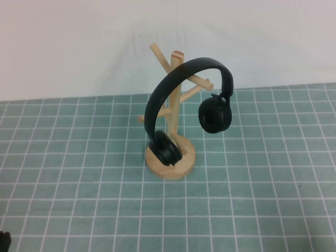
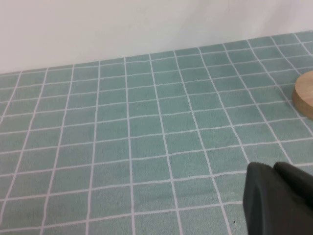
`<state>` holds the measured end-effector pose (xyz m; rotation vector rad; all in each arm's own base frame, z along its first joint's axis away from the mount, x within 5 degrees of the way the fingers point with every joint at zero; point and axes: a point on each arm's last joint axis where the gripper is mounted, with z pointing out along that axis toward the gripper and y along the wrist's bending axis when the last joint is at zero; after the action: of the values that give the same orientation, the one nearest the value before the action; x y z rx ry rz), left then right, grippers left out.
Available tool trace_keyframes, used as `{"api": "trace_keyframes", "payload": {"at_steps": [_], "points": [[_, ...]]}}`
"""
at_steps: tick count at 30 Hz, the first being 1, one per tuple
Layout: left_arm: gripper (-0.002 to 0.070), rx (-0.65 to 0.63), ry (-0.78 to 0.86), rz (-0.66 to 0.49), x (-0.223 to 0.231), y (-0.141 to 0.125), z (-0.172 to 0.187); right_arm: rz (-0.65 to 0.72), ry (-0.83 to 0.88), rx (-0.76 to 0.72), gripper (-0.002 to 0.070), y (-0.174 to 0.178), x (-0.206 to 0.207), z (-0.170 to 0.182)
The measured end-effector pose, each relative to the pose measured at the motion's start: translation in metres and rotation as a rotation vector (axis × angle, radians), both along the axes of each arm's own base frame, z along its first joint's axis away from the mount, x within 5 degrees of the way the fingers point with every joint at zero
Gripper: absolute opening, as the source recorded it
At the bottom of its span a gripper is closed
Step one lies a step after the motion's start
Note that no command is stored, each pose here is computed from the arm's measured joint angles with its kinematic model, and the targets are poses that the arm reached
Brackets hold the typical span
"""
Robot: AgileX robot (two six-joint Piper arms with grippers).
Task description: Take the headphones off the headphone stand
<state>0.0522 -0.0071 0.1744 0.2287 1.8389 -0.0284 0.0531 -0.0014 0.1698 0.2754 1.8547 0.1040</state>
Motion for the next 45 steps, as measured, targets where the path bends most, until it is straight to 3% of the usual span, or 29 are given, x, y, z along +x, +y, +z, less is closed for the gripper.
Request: {"api": "trace_keyframes", "payload": {"at_steps": [3,9,45], "points": [[-0.0006,0.000,0.000,0.000,0.0000,0.0000,0.0000,0.003,0.006,-0.026,-0.0008,-0.0004,-0.0002,0.0002],[-0.0006,0.000,0.000,0.000,0.0000,0.0000,0.0000,-0.001,0.036,-0.246,-0.0008,-0.0069,-0.0012,0.0003],[-0.0006,0.000,0.000,0.000,0.0000,0.0000,0.0000,-0.028,0.020,-0.165,-0.0008,-0.0069,-0.0013,0.0008]]}}
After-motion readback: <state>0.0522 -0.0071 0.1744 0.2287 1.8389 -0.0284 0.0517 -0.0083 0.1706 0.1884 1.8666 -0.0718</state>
